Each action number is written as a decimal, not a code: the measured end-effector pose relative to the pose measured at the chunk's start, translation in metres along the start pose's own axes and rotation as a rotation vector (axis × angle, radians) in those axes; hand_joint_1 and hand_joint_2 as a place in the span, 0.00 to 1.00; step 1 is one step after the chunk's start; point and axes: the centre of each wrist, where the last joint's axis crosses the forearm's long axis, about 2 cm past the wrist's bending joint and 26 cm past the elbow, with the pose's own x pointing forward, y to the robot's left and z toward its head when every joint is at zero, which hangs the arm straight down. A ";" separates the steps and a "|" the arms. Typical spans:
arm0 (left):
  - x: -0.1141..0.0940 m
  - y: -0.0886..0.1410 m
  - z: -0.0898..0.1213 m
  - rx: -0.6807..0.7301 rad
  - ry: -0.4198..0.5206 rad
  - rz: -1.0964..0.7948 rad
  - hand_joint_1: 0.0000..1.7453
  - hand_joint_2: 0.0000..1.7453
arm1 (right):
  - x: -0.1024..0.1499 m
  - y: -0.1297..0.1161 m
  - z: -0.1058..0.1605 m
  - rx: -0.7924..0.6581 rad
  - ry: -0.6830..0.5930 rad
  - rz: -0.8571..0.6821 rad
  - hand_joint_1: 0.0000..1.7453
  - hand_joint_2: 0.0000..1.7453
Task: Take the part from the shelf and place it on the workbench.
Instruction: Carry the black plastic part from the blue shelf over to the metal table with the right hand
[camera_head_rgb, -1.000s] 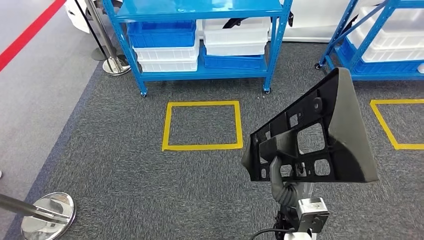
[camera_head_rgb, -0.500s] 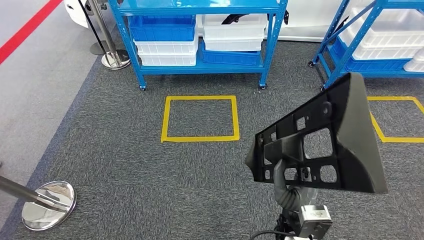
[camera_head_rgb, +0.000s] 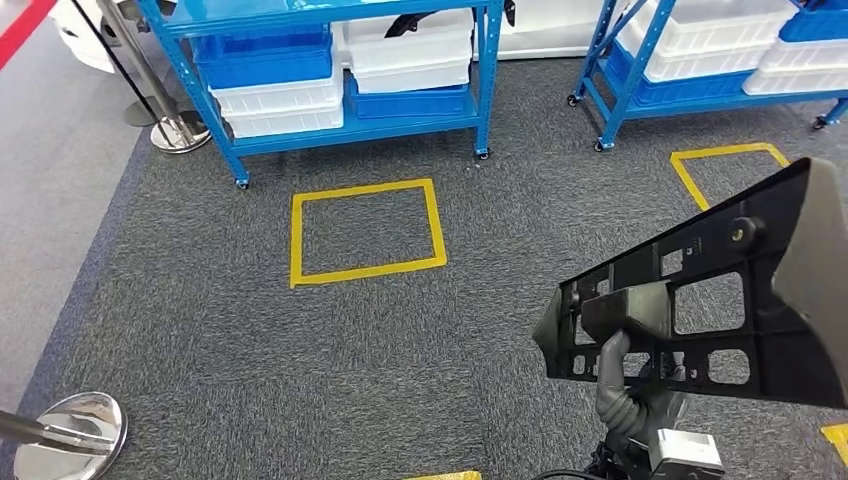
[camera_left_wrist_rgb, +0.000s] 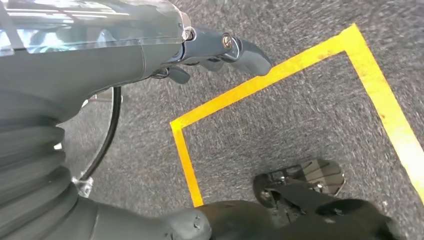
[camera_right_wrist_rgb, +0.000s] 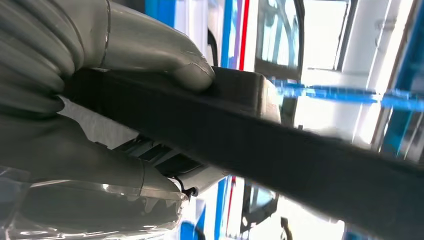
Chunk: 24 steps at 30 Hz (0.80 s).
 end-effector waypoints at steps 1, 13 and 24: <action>-0.001 0.000 0.000 0.000 0.002 0.000 0.00 1.00 | 0.000 0.000 0.000 0.000 -0.002 0.001 1.00 1.00; -0.002 -0.002 0.001 -0.010 -0.006 -0.004 0.00 1.00 | 0.001 -0.010 0.001 -0.017 0.008 0.028 1.00 1.00; -0.004 -0.005 0.003 -0.017 -0.015 -0.018 0.00 1.00 | 0.000 -0.021 0.001 -0.024 0.006 0.053 1.00 1.00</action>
